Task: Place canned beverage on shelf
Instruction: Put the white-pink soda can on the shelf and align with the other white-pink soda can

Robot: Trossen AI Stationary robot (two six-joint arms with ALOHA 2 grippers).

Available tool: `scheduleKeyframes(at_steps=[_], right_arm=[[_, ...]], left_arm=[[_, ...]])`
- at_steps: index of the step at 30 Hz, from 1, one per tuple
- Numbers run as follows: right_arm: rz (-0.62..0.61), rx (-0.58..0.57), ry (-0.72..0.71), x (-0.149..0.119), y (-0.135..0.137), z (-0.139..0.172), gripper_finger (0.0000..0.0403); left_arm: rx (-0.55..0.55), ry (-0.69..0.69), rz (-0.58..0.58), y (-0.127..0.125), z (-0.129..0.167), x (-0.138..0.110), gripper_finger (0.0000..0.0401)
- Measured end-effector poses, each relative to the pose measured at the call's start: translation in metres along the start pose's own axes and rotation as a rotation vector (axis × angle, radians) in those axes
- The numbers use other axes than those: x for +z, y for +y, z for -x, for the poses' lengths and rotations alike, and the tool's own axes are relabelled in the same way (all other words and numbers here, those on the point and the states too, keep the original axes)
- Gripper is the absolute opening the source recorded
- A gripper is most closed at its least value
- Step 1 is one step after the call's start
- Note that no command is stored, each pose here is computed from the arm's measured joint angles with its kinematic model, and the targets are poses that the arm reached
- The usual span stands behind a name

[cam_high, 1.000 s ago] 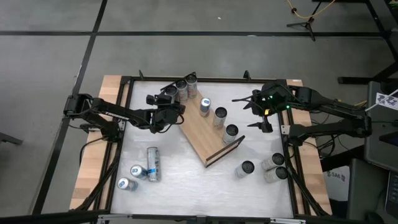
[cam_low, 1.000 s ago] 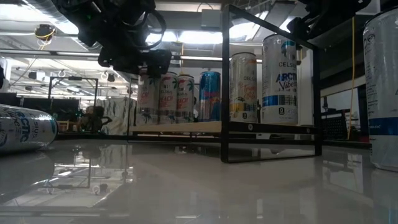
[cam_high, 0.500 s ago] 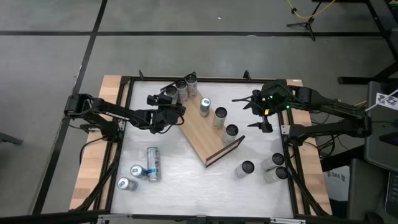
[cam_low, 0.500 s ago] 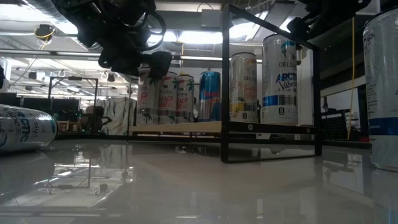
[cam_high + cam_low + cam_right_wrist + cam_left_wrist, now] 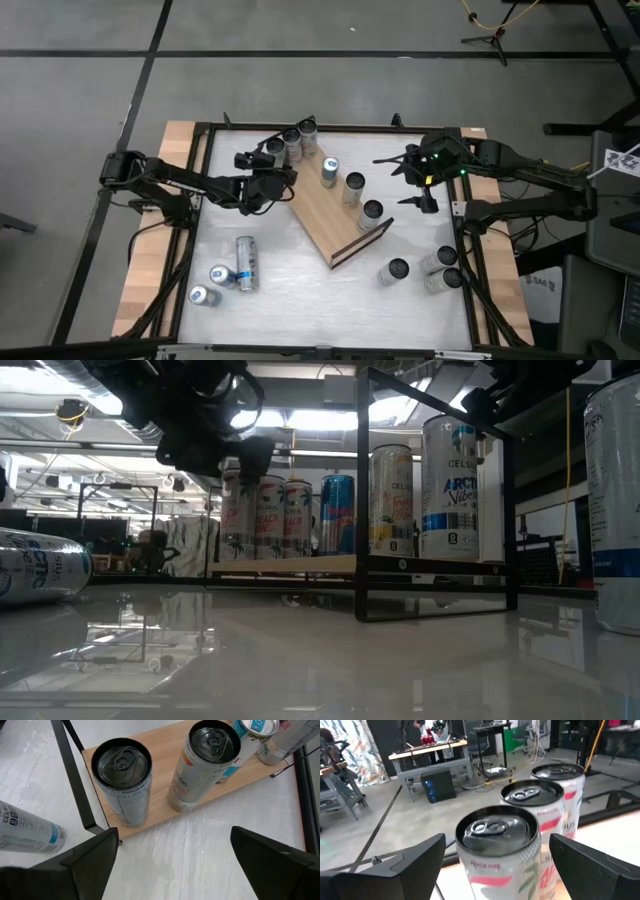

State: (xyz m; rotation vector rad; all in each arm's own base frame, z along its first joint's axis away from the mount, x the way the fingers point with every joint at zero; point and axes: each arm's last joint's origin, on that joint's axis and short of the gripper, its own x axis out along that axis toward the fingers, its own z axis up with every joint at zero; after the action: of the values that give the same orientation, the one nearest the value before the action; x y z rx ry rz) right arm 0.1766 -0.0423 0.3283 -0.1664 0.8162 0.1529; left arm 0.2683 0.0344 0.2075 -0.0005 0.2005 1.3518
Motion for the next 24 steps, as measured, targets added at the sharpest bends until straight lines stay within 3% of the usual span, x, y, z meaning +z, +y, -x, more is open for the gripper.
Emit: scheduleKeyframes(at_steps=[6, 18, 24], right_arm=[[0.0, 0.0, 0.0, 0.0, 0.0, 0.0, 0.0379], [0.0, 0.0, 0.0, 0.0, 0.0, 0.0, 0.0379], [0.0, 0.0, 0.0, 0.0, 0.0, 0.0, 0.0379]], left_arm=[[-0.049, -0.021, -0.029, 0.008, 0.013, 0.017, 0.0348], [-0.109, -0.072, 0.026, 0.034, 0.03, 0.053, 0.0347], [-0.315, -0.086, 0.064, 0.048, 0.023, 0.074, 0.0347]])
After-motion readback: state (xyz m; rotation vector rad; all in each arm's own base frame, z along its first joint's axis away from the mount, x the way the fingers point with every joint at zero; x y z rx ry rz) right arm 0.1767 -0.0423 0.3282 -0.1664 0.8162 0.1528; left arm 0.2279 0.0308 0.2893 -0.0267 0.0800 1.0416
